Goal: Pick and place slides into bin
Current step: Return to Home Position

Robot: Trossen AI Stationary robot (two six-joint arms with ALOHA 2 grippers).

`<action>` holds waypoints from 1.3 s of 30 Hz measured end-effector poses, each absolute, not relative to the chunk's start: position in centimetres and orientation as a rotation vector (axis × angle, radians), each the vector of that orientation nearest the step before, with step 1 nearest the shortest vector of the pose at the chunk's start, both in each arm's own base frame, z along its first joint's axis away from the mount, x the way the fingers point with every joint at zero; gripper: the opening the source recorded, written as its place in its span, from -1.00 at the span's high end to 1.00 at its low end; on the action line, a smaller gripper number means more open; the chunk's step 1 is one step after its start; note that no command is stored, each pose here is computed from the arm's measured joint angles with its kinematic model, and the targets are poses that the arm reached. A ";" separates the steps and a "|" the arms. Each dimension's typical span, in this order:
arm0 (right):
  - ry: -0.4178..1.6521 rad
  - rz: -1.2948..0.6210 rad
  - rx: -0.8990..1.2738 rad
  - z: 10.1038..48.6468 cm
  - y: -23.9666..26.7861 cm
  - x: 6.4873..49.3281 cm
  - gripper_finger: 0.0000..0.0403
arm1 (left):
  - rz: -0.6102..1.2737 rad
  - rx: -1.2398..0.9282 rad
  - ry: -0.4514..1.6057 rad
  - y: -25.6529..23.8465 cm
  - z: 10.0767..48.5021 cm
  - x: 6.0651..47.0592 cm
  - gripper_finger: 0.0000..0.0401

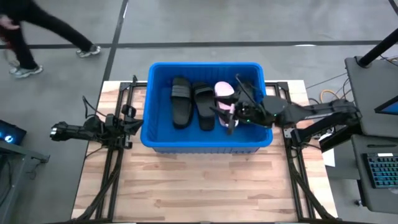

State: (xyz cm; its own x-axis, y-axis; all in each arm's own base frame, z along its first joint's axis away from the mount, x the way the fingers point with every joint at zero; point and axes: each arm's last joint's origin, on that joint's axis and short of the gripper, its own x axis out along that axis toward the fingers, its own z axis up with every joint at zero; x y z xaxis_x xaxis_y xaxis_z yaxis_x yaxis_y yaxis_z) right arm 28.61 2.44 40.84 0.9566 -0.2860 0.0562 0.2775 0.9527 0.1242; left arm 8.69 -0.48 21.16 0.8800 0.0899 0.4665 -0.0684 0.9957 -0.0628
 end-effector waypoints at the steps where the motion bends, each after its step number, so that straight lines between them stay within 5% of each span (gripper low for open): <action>1: -0.093 -0.283 0.115 40.1 2.4 28.8 0.09 | 0.082 -0.045 -0.488 -0.5 21.2 8.7 1.00; 8: -0.098 -0.324 0.094 35.3 2.2 27.4 0.33 | 0.083 -0.043 -0.481 -0.5 21.1 8.8 1.00; 18: -0.159 -0.338 0.036 30.9 1.0 18.3 0.92 | 0.169 -0.014 -0.447 -0.3 20.8 8.9 1.00; 39: -0.324 -0.355 0.018 22.4 -0.3 9.0 0.96 | 0.219 0.043 -0.408 -0.2 20.5 9.1 1.00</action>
State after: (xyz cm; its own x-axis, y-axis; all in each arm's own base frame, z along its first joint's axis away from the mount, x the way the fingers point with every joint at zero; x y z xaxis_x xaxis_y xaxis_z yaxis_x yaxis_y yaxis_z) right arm 8.99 -0.28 22.41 0.8867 -0.3442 0.3088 0.3385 0.9381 0.0737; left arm 9.07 -0.19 20.55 0.8948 0.2026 0.3978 -0.2199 0.9755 -0.0021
